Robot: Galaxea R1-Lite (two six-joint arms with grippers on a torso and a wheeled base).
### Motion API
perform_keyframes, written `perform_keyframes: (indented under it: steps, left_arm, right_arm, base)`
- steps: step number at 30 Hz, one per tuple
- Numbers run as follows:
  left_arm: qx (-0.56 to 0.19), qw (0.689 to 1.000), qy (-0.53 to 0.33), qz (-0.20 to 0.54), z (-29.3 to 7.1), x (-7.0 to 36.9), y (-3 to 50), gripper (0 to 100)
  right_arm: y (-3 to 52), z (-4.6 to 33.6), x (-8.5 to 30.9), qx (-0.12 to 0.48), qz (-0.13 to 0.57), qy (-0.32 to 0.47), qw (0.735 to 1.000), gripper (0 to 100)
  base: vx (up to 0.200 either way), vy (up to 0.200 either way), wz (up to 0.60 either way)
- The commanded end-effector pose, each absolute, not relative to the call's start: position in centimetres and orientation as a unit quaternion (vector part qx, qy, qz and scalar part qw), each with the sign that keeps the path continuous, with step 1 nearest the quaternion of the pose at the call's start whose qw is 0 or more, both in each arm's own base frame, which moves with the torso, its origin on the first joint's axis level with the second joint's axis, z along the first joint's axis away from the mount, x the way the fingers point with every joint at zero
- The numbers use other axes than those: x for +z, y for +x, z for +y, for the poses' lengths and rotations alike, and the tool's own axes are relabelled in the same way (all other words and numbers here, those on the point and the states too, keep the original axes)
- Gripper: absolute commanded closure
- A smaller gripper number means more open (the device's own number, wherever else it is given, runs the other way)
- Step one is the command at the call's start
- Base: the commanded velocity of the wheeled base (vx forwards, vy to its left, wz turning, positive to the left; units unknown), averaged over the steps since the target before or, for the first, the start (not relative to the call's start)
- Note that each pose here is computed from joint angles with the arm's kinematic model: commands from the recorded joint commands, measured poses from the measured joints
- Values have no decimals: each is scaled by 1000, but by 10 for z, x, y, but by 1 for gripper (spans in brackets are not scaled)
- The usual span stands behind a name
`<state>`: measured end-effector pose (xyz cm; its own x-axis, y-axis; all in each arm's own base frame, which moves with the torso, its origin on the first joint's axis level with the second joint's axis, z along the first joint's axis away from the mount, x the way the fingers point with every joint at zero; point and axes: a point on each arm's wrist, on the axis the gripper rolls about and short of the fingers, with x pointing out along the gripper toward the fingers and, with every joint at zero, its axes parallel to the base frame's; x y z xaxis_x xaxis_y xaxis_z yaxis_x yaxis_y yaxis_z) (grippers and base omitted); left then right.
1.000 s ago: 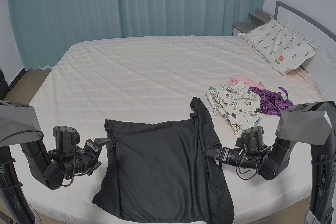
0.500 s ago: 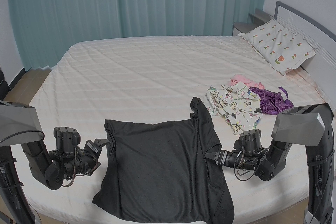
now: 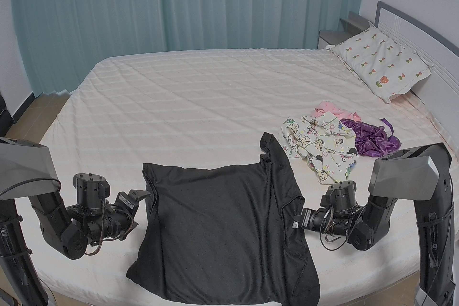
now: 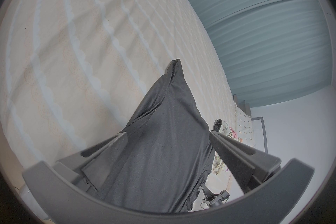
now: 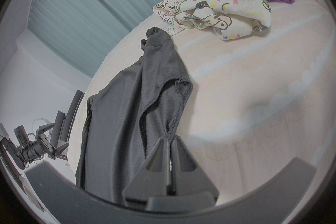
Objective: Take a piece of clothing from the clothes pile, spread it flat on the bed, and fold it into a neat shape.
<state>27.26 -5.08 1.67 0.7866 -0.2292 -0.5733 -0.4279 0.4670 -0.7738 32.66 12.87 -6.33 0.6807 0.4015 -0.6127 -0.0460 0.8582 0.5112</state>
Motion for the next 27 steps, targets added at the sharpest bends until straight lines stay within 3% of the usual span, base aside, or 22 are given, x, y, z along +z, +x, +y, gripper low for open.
perform_keyframes:
  steps: [1,12,20,21,27]
  left_arm:
    - [63,793,-512,323,-51,16,273,0]
    - [68,792,-507,335,-53,7,275,0]
    - [65,803,-474,355,-56,-4,272,0]
    - [65,806,-467,357,-56,-5,271,0]
    - [62,816,-452,355,-56,-12,273,0]
  right_arm:
    - [321,125,-49,129,367,237,890,100]
    - [328,85,-39,96,343,247,901,100]
    - [323,77,-43,134,353,259,889,100]
    - [323,77,-46,133,357,258,888,0]
    - [322,78,-55,132,367,254,885,0]
  base:
    - [0,0,0]
    - [0,0,0]
    - [0,0,0]
    - [0,0,0]
    - [0,0,0]
